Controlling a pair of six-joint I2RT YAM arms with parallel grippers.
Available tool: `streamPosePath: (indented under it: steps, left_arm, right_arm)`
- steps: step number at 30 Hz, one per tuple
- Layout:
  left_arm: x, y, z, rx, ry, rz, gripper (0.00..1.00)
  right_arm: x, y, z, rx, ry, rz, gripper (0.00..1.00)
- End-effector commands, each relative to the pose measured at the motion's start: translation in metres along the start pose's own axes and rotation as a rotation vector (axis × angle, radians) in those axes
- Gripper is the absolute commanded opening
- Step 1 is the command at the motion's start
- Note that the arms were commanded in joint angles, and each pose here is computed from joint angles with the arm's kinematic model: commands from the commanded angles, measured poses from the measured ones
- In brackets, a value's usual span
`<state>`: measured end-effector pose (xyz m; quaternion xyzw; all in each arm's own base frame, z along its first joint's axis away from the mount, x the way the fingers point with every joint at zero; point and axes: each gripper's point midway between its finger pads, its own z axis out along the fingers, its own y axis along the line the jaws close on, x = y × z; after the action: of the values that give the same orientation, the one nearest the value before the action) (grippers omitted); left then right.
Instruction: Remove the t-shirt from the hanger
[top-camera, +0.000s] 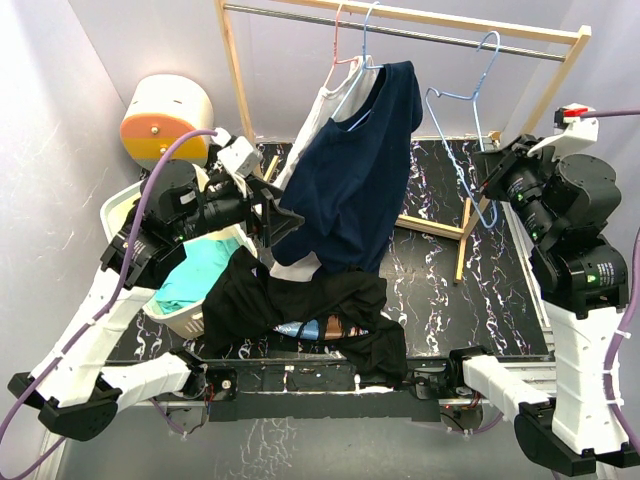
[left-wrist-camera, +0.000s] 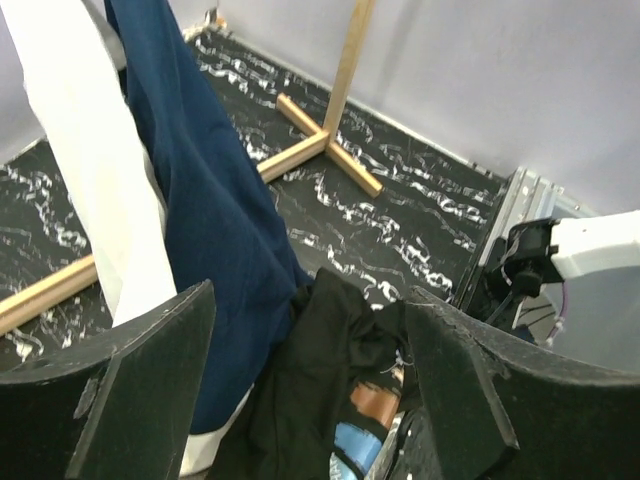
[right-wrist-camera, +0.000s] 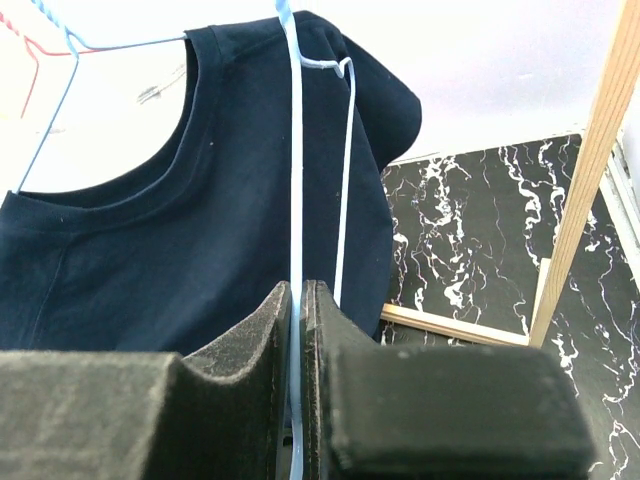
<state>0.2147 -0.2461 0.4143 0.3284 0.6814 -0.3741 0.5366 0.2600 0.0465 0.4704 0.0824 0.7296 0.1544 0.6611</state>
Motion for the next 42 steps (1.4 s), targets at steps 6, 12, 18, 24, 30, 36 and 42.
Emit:
streamPosePath:
  steps: [6,12,18,24,30,36,42]
  left_arm:
    - [0.032,0.001,-0.014,-0.019,0.060,0.018,0.72]
    - [0.051,0.002,-0.015,-0.022,0.097,0.004,0.72]
    - [0.066,0.004,-0.014,-0.027,0.121,-0.015,0.71]
    - [0.075,0.005,-0.013,-0.028,0.140,-0.032,0.72]
    - [0.085,0.006,-0.012,-0.029,0.165,-0.051,0.72]
    - [0.099,0.006,-0.010,-0.029,0.206,-0.088,0.71]
    - [0.118,0.007,-0.004,-0.021,0.241,-0.133,0.71]
  right_arm:
    - [-0.056,0.013,-0.003,-0.029,-0.191,0.008,0.08]
    - [-0.068,0.014,-0.007,-0.025,-0.229,0.009,0.08]
    - [-0.076,0.008,-0.005,0.014,-0.271,0.011,0.08]
    - [-0.070,-0.001,0.016,0.054,-0.258,0.007,0.08]
    - [-0.054,-0.007,0.040,0.078,-0.210,0.002,0.08]
    - [-0.039,-0.008,0.034,0.069,-0.158,0.000,0.10]
    - [-0.029,-0.008,-0.002,0.051,-0.138,-0.003,0.48]
